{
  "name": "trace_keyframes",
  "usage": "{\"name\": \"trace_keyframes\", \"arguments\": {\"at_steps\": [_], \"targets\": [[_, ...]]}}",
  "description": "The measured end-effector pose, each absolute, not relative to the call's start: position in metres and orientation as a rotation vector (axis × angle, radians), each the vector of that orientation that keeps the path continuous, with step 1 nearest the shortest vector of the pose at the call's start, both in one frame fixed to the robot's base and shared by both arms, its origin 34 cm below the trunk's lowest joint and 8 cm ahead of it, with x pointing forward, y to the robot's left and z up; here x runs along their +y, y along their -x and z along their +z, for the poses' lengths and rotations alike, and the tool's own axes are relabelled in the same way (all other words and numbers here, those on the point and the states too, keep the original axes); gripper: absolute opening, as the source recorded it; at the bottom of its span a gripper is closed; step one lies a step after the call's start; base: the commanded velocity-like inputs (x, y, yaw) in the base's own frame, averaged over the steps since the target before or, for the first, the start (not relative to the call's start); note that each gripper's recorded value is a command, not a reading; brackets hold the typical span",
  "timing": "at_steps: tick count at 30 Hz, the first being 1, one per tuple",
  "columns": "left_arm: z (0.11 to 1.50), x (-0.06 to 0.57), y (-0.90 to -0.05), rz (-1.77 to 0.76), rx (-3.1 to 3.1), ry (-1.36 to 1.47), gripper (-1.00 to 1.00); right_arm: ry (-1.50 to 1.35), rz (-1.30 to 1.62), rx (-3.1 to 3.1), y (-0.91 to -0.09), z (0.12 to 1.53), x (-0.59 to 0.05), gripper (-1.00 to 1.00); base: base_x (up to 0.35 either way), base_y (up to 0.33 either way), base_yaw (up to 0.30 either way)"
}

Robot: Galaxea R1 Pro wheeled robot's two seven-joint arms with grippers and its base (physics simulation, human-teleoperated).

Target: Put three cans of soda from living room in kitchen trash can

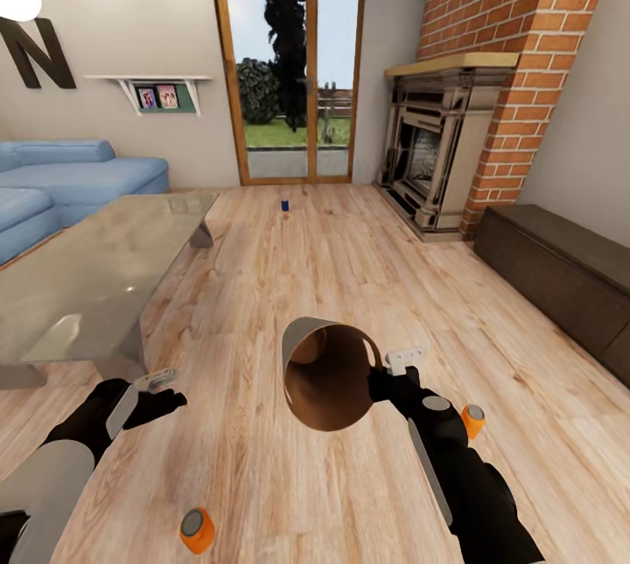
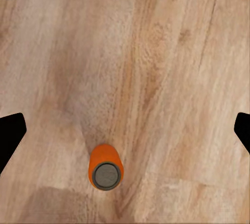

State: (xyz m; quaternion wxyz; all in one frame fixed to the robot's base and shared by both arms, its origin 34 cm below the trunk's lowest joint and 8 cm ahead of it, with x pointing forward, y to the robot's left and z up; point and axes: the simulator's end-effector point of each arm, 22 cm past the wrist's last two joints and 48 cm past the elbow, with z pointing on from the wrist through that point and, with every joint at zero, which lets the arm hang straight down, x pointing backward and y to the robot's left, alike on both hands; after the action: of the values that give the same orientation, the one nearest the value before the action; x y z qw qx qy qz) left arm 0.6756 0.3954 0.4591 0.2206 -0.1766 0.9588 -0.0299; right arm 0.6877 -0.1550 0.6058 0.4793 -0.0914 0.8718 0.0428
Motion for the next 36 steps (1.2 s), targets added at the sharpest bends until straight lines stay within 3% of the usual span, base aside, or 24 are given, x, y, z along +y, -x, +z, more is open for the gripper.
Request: {"name": "trace_keyframes", "arguments": {"at_steps": [36], "targets": [[0.38, 0.399, -0.663, -0.056, 2.601, 0.474, 1.0, 0.18, 0.146, 2.02, -0.679, 0.575, -0.154, -1.0, 0.0, 0.0, 0.0]]}}
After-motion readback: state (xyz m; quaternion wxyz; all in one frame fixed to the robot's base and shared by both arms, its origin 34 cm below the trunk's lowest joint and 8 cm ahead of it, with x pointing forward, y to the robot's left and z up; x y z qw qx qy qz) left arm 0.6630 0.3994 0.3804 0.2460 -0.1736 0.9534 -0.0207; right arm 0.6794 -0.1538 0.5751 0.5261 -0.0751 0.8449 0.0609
